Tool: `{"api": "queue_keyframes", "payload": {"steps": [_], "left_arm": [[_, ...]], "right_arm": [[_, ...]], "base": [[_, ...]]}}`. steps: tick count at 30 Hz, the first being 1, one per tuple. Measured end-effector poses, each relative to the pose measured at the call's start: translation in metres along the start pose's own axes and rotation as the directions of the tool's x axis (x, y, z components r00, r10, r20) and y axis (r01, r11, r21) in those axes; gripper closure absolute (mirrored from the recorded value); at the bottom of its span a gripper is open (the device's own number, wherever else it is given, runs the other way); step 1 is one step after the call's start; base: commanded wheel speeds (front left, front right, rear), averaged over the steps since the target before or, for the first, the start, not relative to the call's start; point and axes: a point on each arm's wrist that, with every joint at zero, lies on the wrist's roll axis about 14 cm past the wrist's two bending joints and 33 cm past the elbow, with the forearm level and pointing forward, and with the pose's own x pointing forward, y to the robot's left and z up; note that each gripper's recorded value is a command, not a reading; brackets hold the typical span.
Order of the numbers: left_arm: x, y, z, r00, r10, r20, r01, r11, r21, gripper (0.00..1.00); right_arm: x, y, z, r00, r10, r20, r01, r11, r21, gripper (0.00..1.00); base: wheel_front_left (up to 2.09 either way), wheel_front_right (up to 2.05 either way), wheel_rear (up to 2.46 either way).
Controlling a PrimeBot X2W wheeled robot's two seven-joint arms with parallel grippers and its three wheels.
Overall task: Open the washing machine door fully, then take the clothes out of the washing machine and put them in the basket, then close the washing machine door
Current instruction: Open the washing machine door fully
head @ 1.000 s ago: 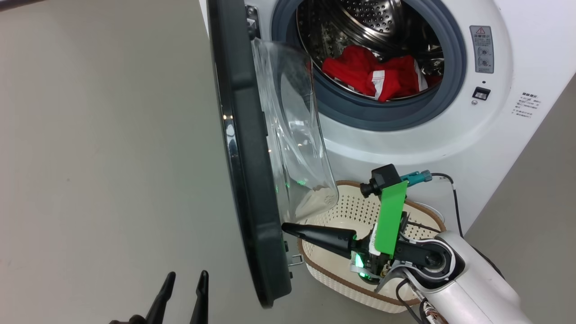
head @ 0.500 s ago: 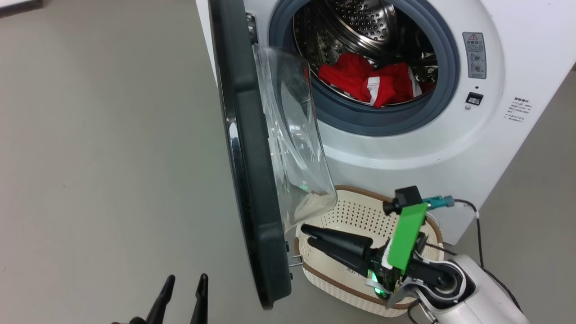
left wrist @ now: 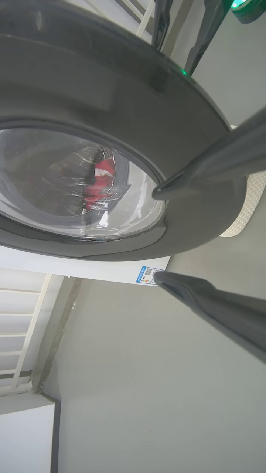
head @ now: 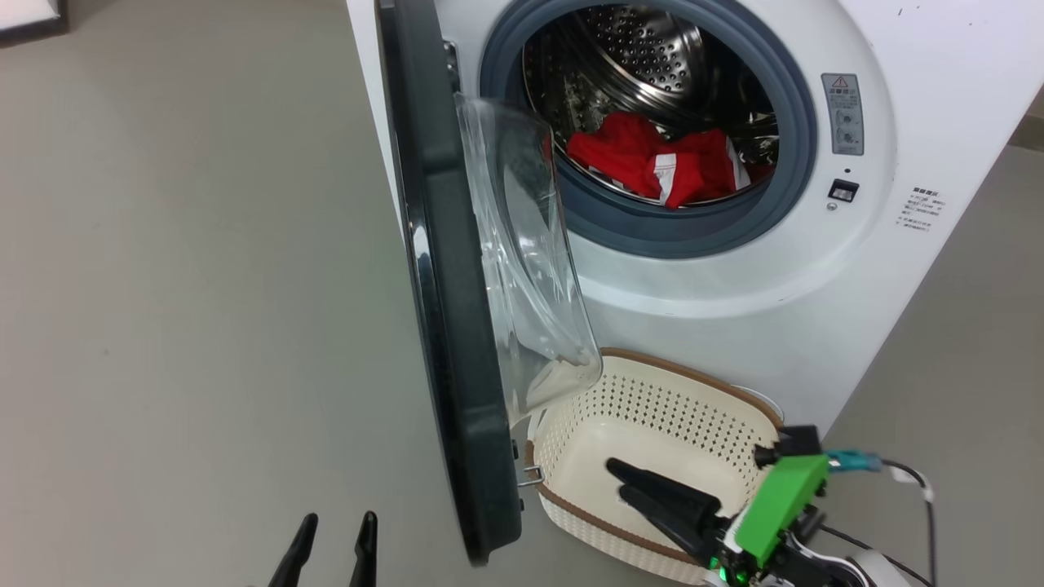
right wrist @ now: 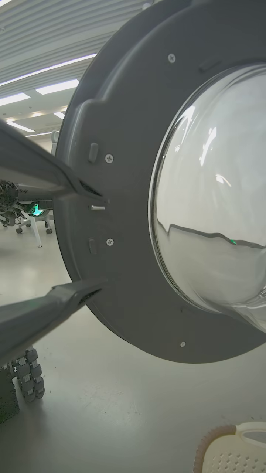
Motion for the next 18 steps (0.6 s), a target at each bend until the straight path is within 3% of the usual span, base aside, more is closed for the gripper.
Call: {"api": "queue_keyframes", "payload": {"steps": [5, 10, 13, 16, 17, 18], "left_arm": [[0.000, -0.002, -0.001, 1.000, -0.010, -0.001, 0.010, 1.000, 0.010, 0.00], [-0.002, -0.004, -0.005, 1.000, -0.023, -0.013, 0.023, 1.000, 0.011, 0.00], [-0.002, -0.005, -0.006, 0.999, -0.029, -0.015, 0.029, 1.000, 0.012, 0.00], [-0.002, -0.006, -0.006, 0.999, -0.033, -0.014, 0.033, 0.999, 0.014, 0.00], [-0.002, -0.006, -0.006, 0.999, -0.033, -0.014, 0.033, 0.999, 0.014, 0.00], [-0.002, -0.006, -0.006, 0.999, -0.034, -0.015, 0.034, 0.999, 0.014, 0.00]], "right_arm": [[-0.016, -0.019, 0.018, 0.989, -0.071, 0.132, 0.079, 0.995, -0.053, 0.00], [-0.032, -0.035, 0.034, 0.952, -0.130, 0.276, 0.174, 0.975, -0.141, 0.00], [-0.042, -0.042, 0.046, 0.913, -0.147, 0.380, 0.255, 0.934, -0.252, 0.00], [-0.047, -0.045, 0.048, 0.892, -0.137, 0.431, 0.298, 0.895, -0.333, 0.00], [-0.047, -0.045, 0.048, 0.892, -0.137, 0.431, 0.298, 0.895, -0.333, 0.00], [-0.048, -0.048, 0.047, 0.888, -0.135, 0.440, 0.318, 0.872, -0.373, 0.00]], "base": [[0.00, 0.00, 0.00], [0.00, 0.00, 0.00], [0.00, 0.00, 0.00], [0.00, 0.00, 0.00], [0.00, 0.00, 0.00], [0.00, 0.00, 0.00]]}}
